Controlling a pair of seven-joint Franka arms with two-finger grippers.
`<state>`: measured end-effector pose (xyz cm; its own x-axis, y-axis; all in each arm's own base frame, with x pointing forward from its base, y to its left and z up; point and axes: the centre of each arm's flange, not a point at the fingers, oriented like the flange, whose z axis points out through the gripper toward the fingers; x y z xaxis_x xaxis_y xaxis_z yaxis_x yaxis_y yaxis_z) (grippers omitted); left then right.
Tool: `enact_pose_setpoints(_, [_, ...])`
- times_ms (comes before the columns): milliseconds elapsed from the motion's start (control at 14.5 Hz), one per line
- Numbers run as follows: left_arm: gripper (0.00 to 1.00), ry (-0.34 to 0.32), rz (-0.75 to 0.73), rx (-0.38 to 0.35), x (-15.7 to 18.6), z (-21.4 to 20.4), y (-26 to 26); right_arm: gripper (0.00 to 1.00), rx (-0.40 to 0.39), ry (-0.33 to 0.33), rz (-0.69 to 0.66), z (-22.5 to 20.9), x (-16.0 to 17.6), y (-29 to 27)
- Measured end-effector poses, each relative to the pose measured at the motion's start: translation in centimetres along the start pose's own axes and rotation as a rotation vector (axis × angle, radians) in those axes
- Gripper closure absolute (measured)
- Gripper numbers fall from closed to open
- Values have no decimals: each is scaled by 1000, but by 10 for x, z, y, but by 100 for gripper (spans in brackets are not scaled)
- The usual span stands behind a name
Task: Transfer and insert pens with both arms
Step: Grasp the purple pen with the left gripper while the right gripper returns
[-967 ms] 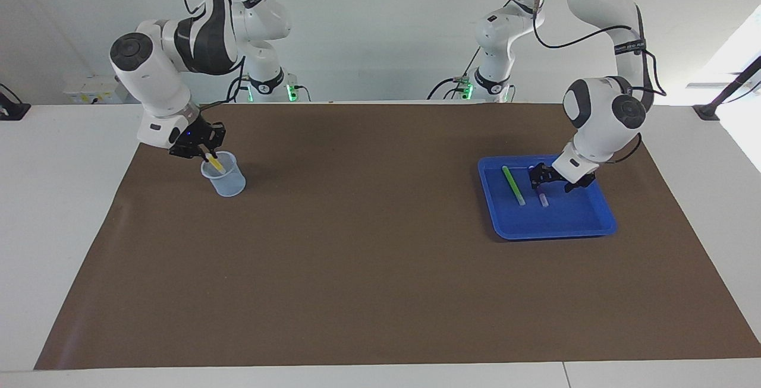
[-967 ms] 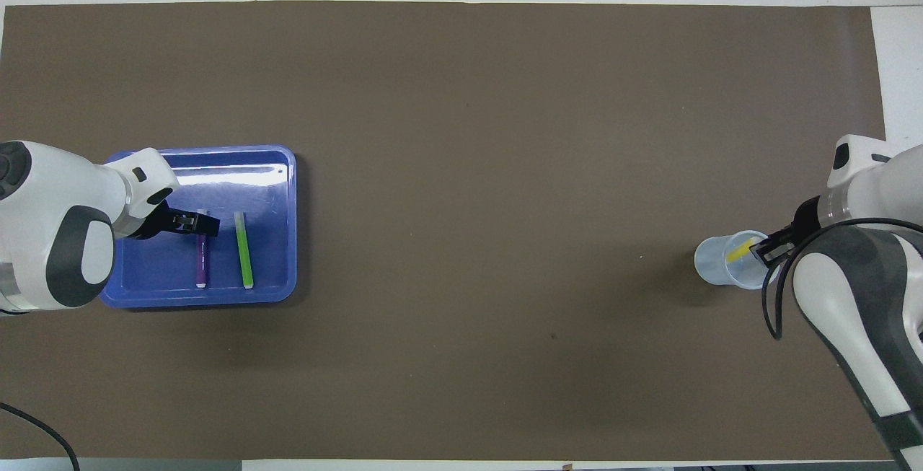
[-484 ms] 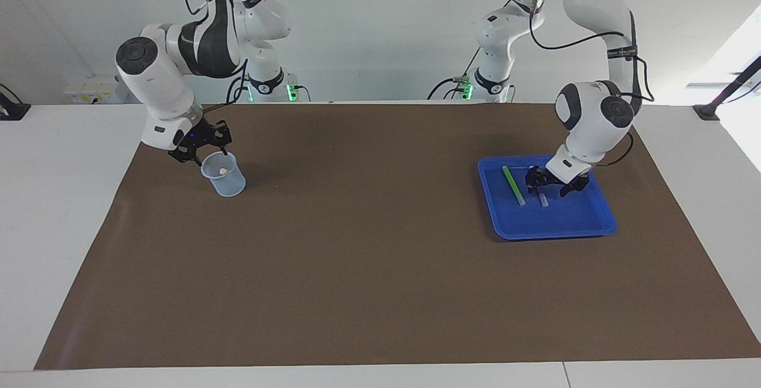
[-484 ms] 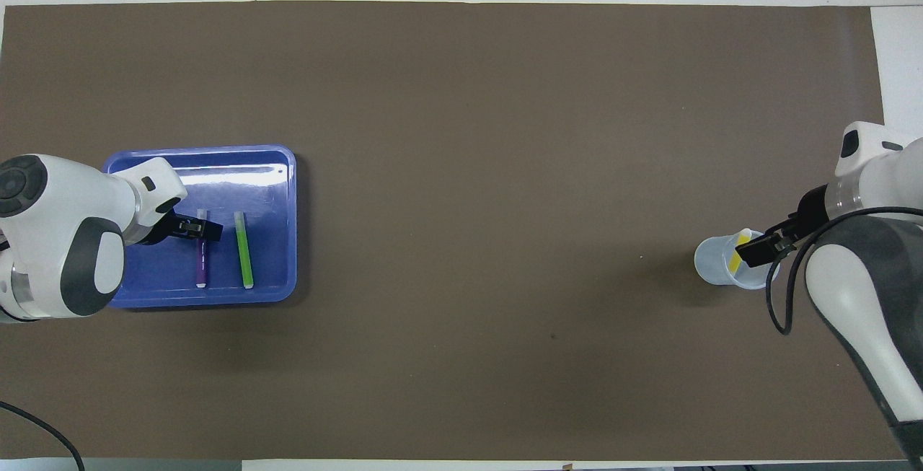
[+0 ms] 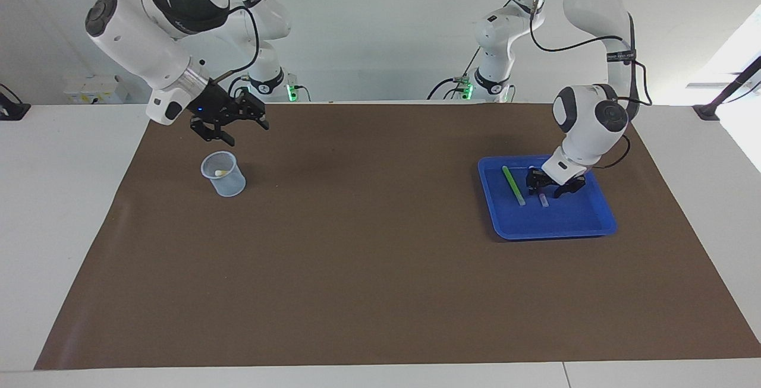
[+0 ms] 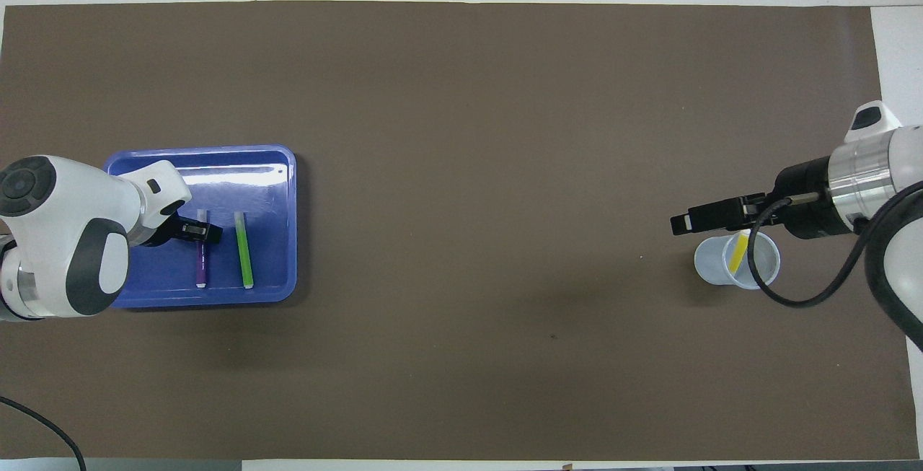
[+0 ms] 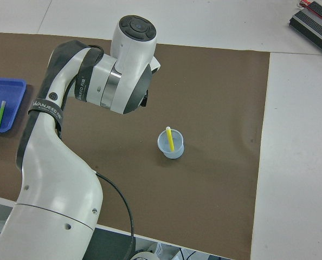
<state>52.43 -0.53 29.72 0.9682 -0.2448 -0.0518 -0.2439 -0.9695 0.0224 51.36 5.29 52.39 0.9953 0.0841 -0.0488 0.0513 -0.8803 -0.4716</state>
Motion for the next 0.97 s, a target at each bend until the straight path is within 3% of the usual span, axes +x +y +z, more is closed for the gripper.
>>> enact_pose_setpoints(207, [53,7,-8,7,1,-3,-3,0,135,6,136,12,3,-41])
enact_pose_setpoints(484, [67,11,-22,9,2,-5,0,0,234,11,262,22,5,-79])
enact_pose_setpoints(553, [76,11,-21,9,2,-5,1,0,248,5,285,24,5,-84])
enact_pose_setpoints(760, [83,12,-23,9,2,-5,1,0,272,0,350,31,5,-98])
enact_pose_setpoints(967, [83,12,-28,9,2,-5,1,0,282,-3,391,38,4,-114])
